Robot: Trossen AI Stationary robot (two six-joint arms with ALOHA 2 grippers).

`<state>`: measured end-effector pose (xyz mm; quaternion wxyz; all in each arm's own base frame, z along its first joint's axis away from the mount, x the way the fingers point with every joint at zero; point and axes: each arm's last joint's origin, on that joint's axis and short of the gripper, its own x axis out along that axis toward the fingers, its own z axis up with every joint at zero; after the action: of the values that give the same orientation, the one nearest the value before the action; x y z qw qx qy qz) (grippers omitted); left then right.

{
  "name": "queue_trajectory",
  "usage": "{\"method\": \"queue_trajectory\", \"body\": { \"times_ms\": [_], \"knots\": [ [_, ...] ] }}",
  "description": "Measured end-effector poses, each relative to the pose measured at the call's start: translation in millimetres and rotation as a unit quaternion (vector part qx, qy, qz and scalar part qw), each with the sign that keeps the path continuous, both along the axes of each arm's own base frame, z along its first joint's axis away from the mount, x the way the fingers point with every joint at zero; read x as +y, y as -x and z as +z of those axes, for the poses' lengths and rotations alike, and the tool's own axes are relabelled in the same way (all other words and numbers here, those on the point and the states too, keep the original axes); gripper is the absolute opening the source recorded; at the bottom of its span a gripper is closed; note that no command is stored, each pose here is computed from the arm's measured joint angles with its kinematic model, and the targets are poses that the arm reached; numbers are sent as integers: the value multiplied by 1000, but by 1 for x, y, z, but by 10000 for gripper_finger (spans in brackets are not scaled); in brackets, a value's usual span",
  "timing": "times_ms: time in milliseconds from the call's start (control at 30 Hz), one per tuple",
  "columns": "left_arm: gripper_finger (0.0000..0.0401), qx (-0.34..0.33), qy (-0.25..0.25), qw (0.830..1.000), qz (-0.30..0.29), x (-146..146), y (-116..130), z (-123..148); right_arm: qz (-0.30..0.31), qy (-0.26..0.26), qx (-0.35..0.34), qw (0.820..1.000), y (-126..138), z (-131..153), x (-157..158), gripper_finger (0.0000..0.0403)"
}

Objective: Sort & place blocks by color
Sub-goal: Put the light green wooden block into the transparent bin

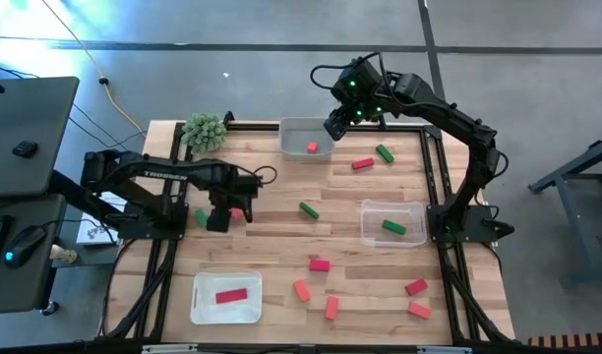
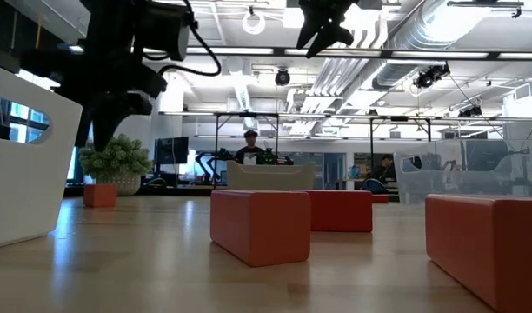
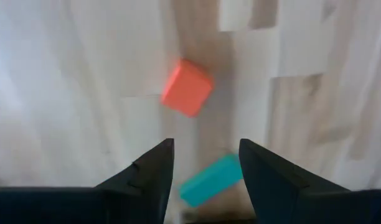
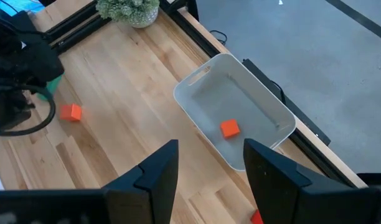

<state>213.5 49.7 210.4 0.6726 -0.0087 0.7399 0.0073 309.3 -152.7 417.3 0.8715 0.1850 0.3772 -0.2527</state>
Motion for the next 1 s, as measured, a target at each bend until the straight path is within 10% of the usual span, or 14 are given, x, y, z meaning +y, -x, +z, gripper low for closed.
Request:
{"method": "queue_trajectory", "body": {
  "times_ms": [400,1000],
  "knots": [
    [170,135,41,974,-175,3,36,-25,28,11,5,1000,-5,0,11,170],
    [170,130,37,963,-235,-21,34,-48,29,17,8,999,-5,0,10,170]
  ]
}}
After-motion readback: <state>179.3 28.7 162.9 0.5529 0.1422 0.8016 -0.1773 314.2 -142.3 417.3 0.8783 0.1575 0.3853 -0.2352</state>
